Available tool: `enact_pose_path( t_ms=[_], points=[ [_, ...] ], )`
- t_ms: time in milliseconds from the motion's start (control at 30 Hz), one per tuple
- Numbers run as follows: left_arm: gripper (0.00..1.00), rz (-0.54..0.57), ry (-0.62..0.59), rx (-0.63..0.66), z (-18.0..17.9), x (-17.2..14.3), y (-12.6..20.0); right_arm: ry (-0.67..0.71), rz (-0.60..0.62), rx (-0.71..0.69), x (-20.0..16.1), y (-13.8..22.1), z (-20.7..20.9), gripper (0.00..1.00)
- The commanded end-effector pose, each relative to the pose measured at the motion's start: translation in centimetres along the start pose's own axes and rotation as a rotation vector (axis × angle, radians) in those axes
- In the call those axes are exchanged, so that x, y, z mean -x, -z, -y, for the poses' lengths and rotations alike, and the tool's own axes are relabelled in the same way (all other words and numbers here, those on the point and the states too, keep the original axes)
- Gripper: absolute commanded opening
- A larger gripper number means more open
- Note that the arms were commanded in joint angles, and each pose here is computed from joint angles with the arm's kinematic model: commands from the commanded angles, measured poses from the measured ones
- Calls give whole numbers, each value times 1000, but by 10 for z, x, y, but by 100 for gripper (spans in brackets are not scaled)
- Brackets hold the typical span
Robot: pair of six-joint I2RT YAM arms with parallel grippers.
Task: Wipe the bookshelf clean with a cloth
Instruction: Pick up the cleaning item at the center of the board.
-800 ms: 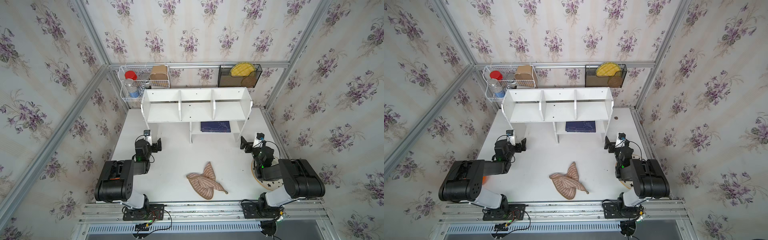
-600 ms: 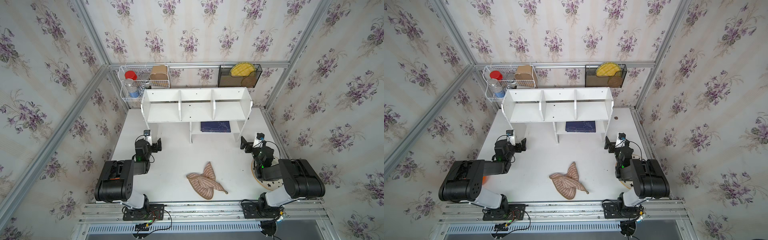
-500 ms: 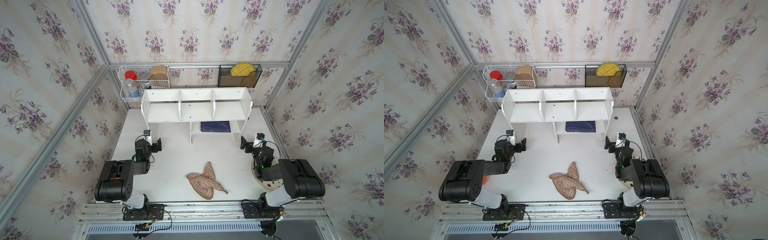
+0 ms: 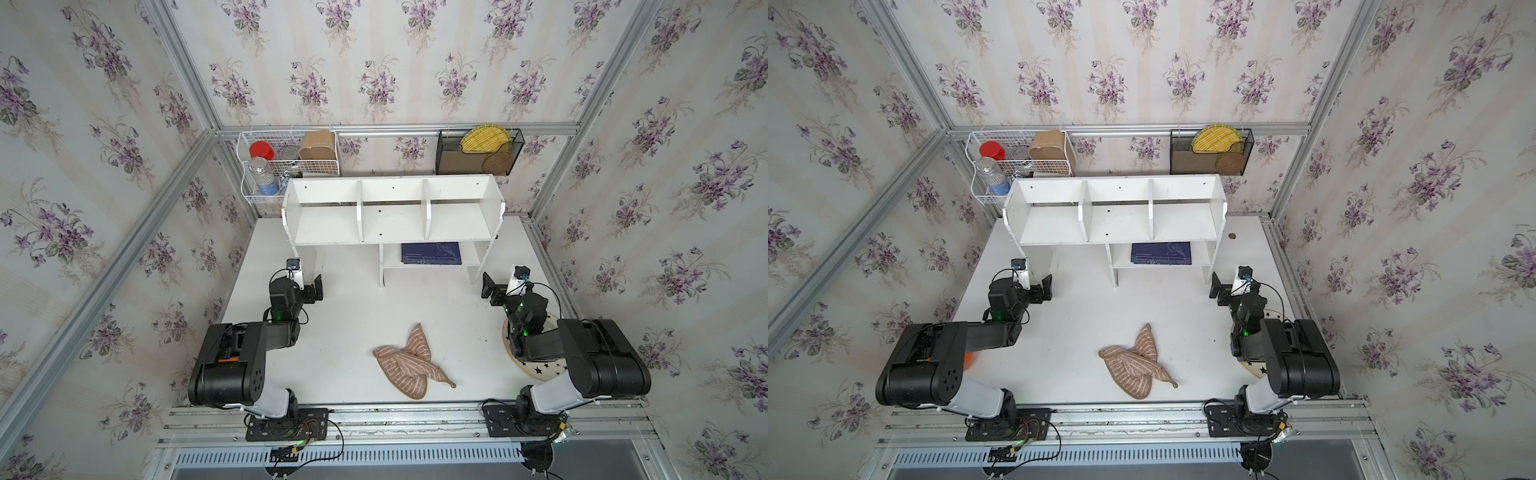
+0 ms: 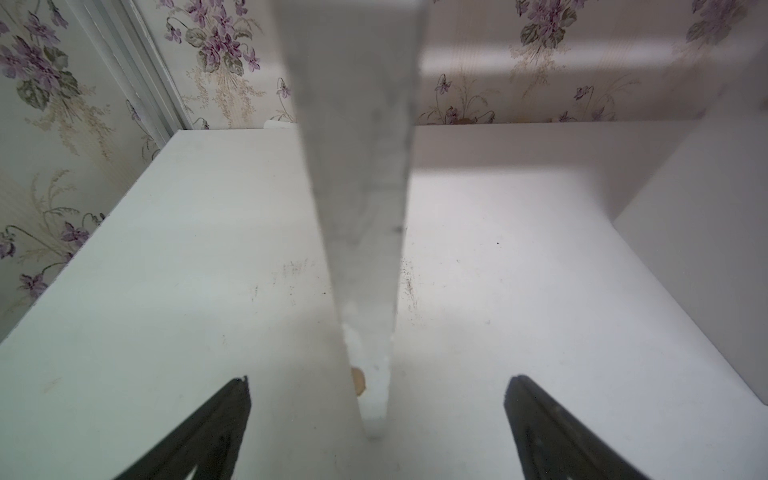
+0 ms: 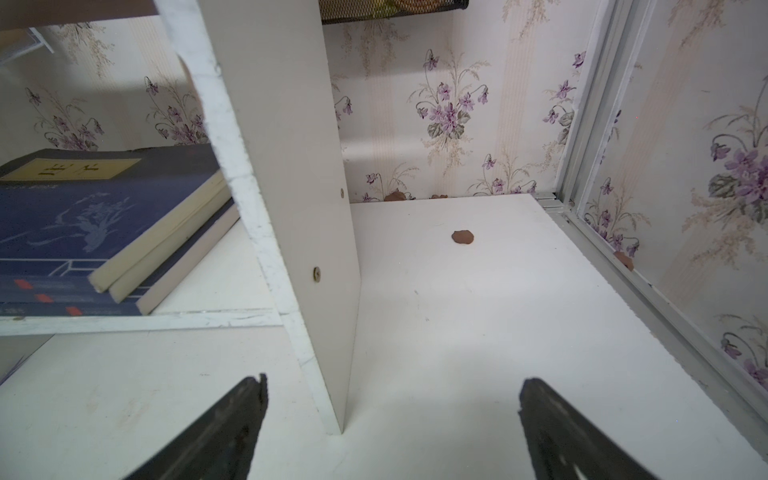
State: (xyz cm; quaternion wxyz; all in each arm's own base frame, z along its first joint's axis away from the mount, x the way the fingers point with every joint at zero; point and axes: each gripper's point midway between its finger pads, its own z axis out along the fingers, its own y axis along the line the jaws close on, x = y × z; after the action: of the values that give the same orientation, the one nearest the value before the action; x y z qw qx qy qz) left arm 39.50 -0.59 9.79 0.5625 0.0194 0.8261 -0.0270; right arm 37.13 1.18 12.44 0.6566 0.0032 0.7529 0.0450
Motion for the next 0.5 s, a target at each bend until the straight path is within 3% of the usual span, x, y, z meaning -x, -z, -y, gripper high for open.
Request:
enact_pose_path(
  t_ms=[0, 100, 167, 200, 233, 267, 367, 467],
  points=[
    [99, 47, 48, 143, -24, 39, 15, -42, 13, -124, 21, 5, 20, 100],
    [99, -32, 114, 266, -43, 53, 33, -157, -25, -255, 49, 11, 38, 100],
    [100, -110, 190, 310, -47, 56, 49, -210, -33, -314, 45, 25, 48, 100],
    [98, -174, 229, 313, -45, 51, 59, -444, -58, -471, 26, 37, 71, 100],
    [95, -201, 270, 297, -41, 49, 65, -564, -103, -448, 19, 36, 75, 100],
    [92, -223, 294, 283, -35, 48, 71, -592, -168, -380, 18, 28, 69, 100],
    [89, -260, 369, 272, -20, 47, 94, -508, -410, -417, -4, 25, 45, 100],
    [87, -226, 444, 278, -16, 57, 126, -338, -458, -462, 8, 39, 6, 100]
  ],
)
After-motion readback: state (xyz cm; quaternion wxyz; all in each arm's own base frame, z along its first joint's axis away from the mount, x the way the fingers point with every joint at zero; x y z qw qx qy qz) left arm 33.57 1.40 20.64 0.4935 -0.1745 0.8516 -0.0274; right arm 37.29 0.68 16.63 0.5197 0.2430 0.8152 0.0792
